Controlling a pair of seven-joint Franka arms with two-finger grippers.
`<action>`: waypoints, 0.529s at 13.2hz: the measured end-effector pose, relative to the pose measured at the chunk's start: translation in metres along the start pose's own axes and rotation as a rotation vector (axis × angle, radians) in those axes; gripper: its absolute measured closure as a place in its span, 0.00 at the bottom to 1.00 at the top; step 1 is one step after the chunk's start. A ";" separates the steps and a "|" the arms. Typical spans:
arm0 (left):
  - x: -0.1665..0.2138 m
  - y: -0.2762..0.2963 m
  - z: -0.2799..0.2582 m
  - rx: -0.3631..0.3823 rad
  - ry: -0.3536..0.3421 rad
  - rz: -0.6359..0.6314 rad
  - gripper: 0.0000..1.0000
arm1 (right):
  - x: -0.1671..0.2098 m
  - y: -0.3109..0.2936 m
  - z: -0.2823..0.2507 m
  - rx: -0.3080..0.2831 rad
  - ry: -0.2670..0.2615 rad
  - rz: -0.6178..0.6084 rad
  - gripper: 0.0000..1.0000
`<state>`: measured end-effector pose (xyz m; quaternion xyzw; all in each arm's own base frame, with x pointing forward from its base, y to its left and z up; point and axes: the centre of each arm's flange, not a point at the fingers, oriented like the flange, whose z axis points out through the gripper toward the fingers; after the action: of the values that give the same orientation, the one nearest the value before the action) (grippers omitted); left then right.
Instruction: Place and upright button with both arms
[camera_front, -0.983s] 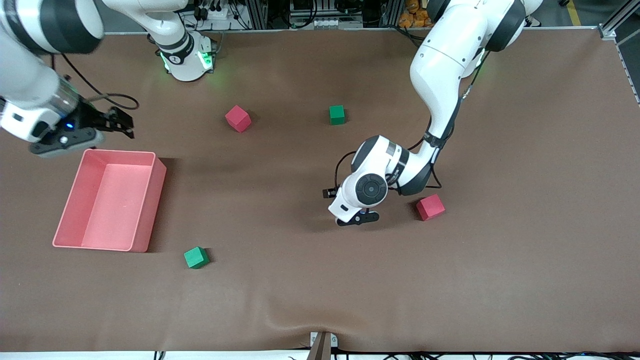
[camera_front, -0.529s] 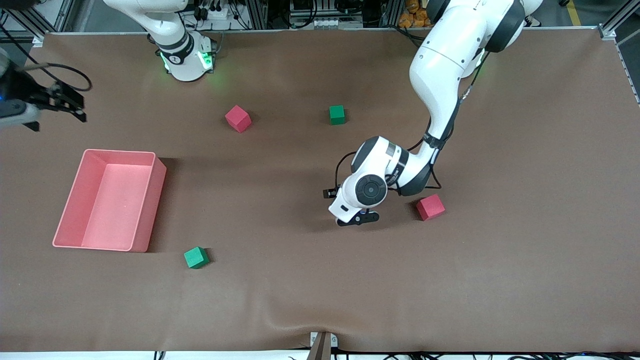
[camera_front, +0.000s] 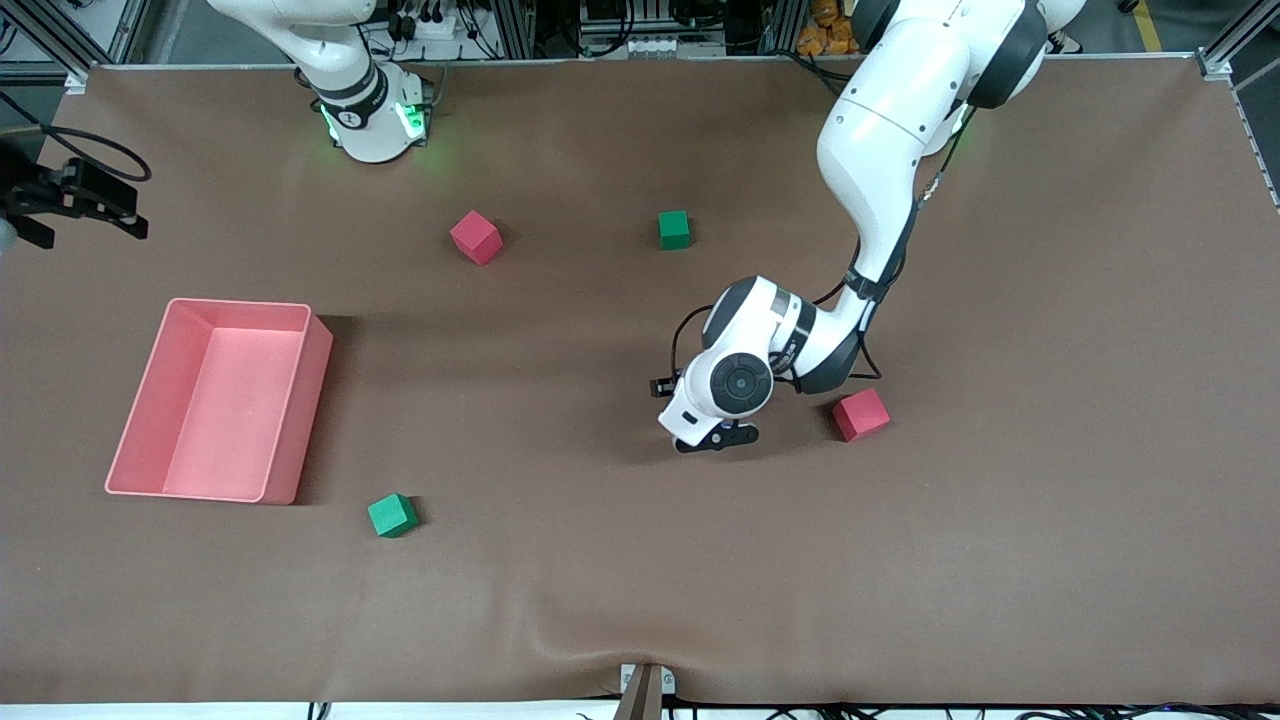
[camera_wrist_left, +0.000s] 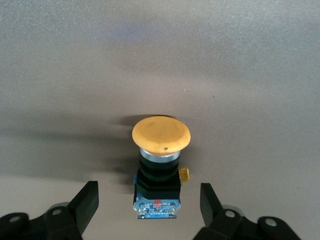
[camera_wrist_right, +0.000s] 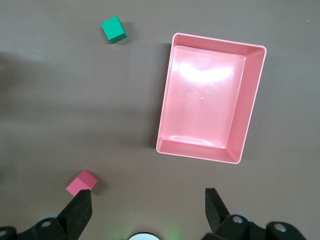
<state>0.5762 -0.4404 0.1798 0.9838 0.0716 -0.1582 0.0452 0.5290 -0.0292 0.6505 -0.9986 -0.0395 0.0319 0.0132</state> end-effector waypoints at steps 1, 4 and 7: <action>0.000 0.000 0.002 0.002 -0.002 -0.001 0.12 | -0.001 0.009 0.000 0.006 0.002 0.018 0.00; 0.001 -0.001 0.004 0.004 -0.004 -0.001 0.36 | -0.006 0.025 0.002 0.013 -0.012 0.097 0.00; 0.001 -0.001 0.004 0.003 -0.003 -0.001 0.57 | -0.007 0.028 0.005 0.013 -0.016 0.130 0.00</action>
<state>0.5756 -0.4402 0.1761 0.9835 0.0719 -0.1600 0.0438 0.5238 -0.0577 0.6451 -0.9987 0.0257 0.0408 0.0173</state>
